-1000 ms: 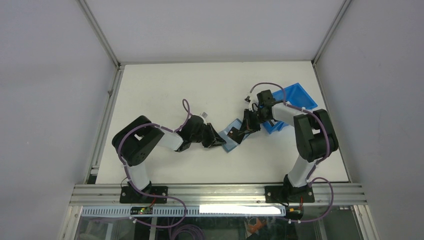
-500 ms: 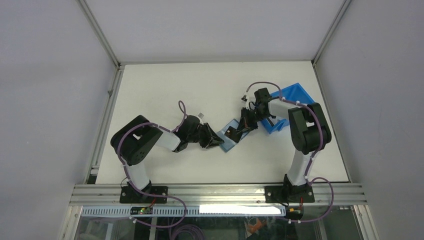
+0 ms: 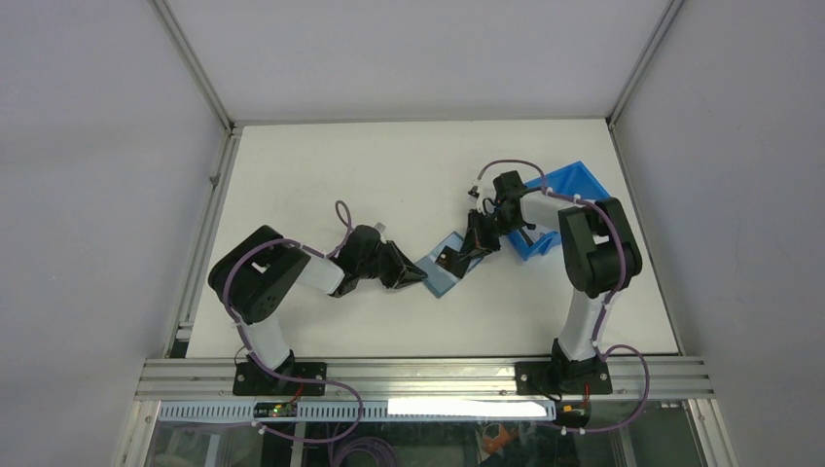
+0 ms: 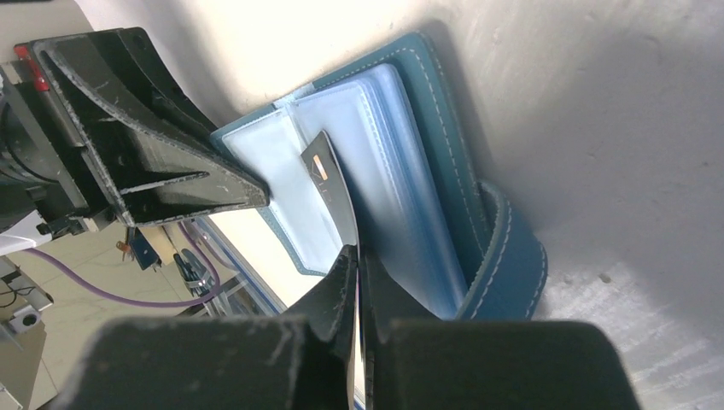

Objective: Put the credit cards into the card holder
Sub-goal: Insert the credit card into the card holder.

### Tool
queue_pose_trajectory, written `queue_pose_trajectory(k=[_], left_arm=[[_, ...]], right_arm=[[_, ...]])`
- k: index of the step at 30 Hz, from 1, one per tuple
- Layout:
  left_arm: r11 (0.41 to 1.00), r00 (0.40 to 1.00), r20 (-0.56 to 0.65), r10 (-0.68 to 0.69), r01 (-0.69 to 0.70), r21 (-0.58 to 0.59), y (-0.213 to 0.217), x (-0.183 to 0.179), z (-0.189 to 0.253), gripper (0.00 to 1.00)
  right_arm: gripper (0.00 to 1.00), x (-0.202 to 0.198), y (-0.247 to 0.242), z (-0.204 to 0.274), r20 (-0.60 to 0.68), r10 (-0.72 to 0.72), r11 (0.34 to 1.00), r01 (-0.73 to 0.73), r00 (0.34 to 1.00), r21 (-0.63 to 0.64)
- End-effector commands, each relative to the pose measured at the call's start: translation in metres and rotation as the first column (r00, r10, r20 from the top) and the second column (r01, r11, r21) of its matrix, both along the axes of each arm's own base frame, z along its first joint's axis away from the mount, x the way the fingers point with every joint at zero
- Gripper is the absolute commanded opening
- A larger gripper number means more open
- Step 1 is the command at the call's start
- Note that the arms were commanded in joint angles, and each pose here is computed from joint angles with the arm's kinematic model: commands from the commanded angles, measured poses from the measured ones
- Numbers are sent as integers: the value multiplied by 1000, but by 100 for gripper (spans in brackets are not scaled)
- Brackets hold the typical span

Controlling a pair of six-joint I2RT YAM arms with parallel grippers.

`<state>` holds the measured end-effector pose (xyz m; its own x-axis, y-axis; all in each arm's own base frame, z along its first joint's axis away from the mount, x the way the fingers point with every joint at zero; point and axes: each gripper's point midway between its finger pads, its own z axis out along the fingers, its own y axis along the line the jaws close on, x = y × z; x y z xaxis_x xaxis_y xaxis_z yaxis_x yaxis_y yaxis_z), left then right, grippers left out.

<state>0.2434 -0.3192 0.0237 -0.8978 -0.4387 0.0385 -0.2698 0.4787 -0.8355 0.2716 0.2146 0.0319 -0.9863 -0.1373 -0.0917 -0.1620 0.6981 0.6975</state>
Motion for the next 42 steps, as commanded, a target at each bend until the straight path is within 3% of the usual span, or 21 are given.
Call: queue_pose_trajectory(k=[1, 6, 27, 42], left_arm=[[989, 990, -121, 70, -53, 140, 34, -16, -39, 11], [991, 990, -130, 57, -41, 124, 34, -13, -42, 0], [989, 992, -129, 1, 17, 144, 33, -17, -50, 0], [987, 992, -130, -7, 28, 161, 34, -18, -51, 0]], right_arm=[[0, 2, 4, -5, 4, 23, 1000, -22, 1000, -14], [0, 2, 9, -4, -4, 35, 999, -35, 999, 4], [0, -2, 33, 8, -68, 19, 994, -12, 997, 110], [1, -17, 45, -6, -98, 87, 993, -78, 991, 87]])
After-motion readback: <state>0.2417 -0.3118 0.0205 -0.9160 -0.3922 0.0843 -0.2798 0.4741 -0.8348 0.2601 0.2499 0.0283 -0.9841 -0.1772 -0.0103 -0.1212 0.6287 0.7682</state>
